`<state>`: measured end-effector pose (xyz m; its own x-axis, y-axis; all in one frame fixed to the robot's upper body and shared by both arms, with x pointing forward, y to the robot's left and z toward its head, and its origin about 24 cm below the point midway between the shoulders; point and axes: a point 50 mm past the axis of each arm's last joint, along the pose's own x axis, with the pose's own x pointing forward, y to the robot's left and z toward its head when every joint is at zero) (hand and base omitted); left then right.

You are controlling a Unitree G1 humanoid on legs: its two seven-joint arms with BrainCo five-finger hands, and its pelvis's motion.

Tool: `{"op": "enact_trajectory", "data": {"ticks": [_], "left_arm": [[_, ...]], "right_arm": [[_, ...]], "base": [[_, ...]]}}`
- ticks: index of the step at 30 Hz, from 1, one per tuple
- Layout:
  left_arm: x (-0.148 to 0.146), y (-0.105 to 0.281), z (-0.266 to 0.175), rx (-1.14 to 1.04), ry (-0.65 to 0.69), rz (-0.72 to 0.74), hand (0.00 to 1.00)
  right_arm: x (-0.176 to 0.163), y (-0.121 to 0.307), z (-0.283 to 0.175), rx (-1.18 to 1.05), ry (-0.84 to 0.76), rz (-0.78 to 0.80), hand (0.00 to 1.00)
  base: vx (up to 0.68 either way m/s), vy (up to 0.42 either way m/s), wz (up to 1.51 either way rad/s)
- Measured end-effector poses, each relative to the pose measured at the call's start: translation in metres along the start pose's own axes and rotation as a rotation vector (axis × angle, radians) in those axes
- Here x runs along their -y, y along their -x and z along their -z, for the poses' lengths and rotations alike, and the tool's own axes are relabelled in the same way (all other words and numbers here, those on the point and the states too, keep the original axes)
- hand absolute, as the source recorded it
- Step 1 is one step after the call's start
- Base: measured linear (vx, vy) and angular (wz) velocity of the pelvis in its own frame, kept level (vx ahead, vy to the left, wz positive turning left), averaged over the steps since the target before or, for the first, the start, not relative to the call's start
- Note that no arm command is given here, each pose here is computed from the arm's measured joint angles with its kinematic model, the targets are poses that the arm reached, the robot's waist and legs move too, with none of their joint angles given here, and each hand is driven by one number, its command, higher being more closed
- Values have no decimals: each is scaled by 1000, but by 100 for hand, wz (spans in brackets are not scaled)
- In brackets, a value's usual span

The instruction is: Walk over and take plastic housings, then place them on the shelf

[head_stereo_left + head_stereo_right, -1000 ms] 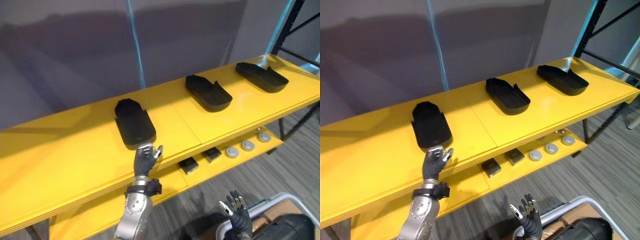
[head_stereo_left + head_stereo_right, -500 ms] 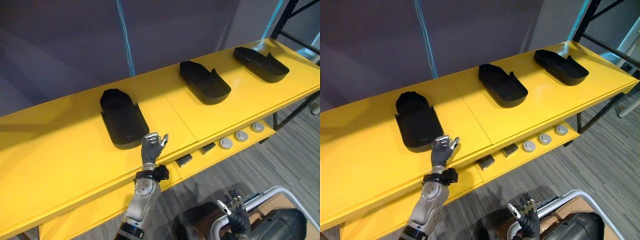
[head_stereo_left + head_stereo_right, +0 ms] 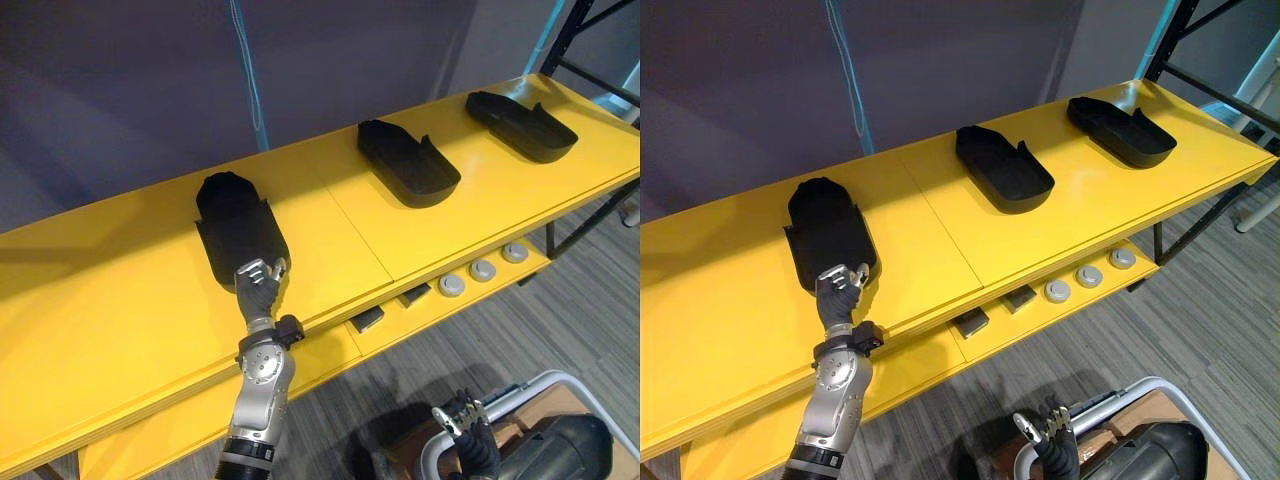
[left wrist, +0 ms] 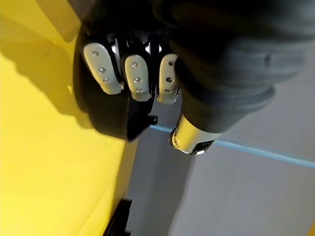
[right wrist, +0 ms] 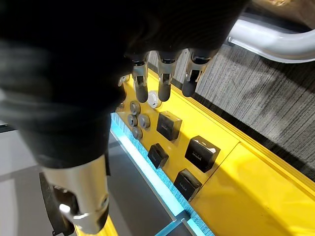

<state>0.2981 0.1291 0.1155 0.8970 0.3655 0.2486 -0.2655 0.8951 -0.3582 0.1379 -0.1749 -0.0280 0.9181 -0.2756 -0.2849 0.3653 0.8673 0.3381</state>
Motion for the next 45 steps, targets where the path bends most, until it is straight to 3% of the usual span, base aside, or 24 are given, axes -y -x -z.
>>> {"op": "enact_trajectory", "data": {"ticks": [13, 14, 22, 34, 39, 45], "left_arm": [[-1, 1, 1, -11, -1, 13, 100], [2, 16, 3, -26, 7, 53, 0], [4, 81, 12, -124, 43, 242, 0], [24, 99, 17, -152, 30, 400, 0], [38, 105, 37, -226, -2, 514, 0], [32, 106, 64, -391, 22, 520, 0]], "right_arm": [[1, -1, 6, -25, 14, 6, 0], [2, -4, 8, -31, 22, 8, 0], [-3, -27, 3, -13, 58, -30, 0], [-10, -11, -23, 100, 36, -53, 0], [15, -15, -17, 74, 82, 55, 0], [24, -35, -14, 49, 40, 96, 0]], "base": [[0, 0, 0], [0, 0, 0], [-34, 6, -15], [-170, 133, -120], [-18, -42, -129], [9, -237, -58]]}}
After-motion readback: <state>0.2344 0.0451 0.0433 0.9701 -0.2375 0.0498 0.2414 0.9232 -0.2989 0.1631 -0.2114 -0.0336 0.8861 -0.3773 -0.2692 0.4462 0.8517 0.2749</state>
